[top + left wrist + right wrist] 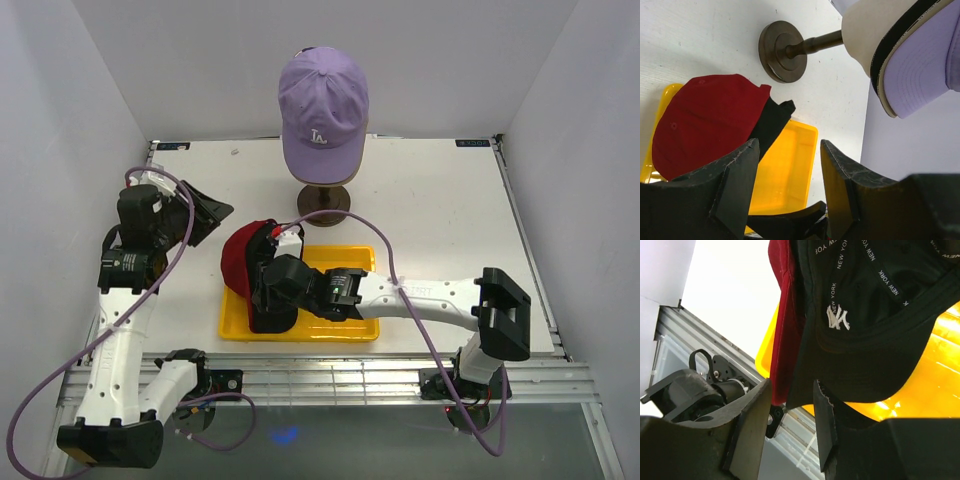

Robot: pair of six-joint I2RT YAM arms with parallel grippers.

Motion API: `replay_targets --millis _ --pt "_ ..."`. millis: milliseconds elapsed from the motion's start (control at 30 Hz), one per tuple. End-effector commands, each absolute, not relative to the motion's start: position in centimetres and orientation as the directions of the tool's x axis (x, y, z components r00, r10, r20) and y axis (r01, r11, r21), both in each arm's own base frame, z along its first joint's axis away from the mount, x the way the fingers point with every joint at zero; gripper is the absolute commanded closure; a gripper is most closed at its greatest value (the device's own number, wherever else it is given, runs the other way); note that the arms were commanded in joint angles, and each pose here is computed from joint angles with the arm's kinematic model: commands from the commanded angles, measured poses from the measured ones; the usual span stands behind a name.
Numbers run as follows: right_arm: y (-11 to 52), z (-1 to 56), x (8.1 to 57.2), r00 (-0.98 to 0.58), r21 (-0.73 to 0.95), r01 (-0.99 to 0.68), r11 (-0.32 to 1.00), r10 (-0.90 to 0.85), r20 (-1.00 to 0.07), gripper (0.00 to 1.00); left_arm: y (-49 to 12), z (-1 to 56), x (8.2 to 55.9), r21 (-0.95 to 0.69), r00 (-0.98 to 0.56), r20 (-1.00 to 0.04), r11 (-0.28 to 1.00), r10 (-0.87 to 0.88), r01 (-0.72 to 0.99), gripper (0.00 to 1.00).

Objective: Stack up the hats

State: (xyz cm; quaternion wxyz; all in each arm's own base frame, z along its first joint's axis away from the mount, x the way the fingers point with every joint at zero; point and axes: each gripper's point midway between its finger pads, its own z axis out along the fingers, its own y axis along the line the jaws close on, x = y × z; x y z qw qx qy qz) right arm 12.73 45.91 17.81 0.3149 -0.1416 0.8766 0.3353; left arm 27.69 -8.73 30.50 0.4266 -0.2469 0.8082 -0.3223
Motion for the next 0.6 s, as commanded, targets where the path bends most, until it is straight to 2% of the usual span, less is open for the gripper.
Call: replay_targets --millis 0,367,567 --pt "47.4 19.8 14.0 -0.733 0.512 -0.454 0.729 0.021 -0.680 0.55 -8.4 30.0 27.2 -0.715 -0.511 -0.547 0.688 -0.663 -0.126 0.38" --pt "46.7 17.2 15.0 -0.741 0.469 -0.411 0.782 0.012 -0.671 0.59 -8.7 29.5 27.3 -0.724 -0.525 -0.536 0.680 -0.661 -0.118 0.38" --pt "46.4 17.4 14.8 -0.741 0.494 -0.413 0.765 0.033 -0.671 0.59 -8.8 29.1 27.2 -0.722 -0.530 -0.536 0.682 -0.657 -0.116 0.38"
